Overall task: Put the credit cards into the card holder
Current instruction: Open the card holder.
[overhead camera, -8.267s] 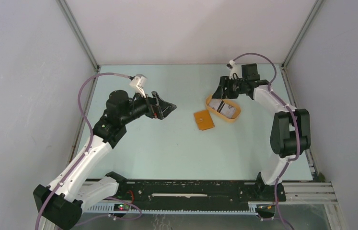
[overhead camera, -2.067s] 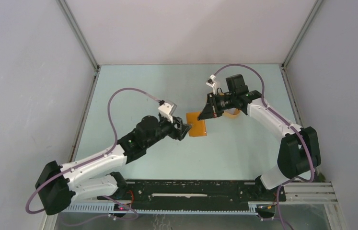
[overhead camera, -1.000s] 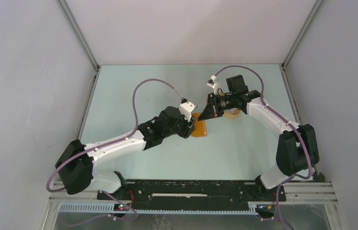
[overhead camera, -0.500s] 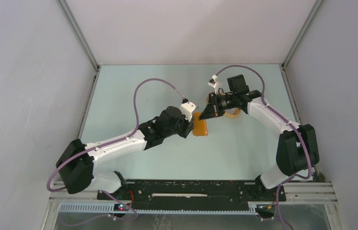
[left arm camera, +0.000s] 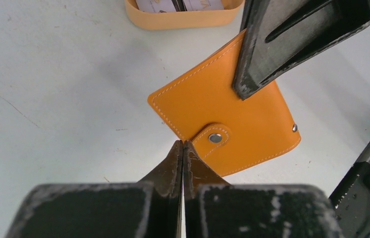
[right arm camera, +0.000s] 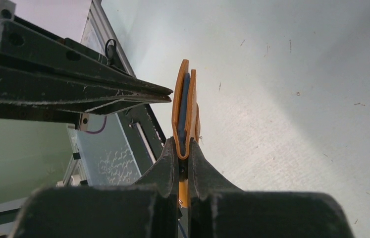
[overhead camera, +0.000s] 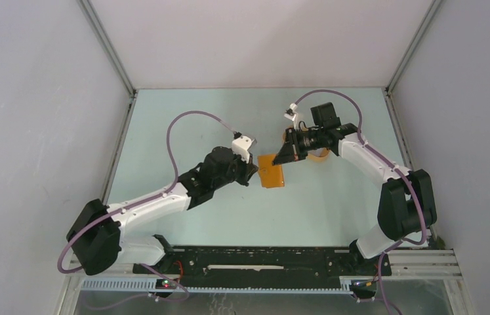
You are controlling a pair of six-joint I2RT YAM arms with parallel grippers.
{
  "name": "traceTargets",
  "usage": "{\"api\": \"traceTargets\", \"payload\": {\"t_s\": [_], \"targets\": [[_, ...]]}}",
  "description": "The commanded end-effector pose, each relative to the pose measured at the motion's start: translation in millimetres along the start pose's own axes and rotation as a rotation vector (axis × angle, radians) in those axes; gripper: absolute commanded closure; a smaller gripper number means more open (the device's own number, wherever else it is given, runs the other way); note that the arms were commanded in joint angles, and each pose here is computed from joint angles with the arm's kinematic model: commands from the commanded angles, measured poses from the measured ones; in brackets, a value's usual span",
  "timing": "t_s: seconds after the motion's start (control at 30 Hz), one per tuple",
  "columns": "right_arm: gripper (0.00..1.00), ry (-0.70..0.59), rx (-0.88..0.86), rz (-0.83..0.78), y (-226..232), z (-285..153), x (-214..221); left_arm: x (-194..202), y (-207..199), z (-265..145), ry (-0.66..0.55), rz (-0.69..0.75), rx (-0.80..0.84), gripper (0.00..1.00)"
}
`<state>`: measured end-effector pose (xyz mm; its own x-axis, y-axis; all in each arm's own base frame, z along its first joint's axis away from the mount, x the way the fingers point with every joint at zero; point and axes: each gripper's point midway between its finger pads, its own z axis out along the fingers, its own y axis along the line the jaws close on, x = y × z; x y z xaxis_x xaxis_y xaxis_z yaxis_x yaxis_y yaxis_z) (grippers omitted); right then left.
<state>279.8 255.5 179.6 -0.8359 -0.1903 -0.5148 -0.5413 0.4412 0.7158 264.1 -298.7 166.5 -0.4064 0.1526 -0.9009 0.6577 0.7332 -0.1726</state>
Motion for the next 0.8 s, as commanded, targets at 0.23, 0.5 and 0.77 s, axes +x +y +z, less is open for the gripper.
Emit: {"api": "traceTargets", "payload": {"t_s": [0.23, 0.5, 0.77], "targets": [[1.00, -0.005, -0.018, -0.038, 0, -1, -5, -24, -20, -18, -0.138, -0.076, 0.141, 0.56], [1.00, -0.001, -0.021, -0.034, 0, -1, -4, -24, -21, 3, -0.074, -0.125, 0.069, 0.51], [1.00, 0.009, -0.024, -0.027, -1, 1, -3, -22, -22, 14, -0.034, -0.102, 0.009, 0.46]]}}
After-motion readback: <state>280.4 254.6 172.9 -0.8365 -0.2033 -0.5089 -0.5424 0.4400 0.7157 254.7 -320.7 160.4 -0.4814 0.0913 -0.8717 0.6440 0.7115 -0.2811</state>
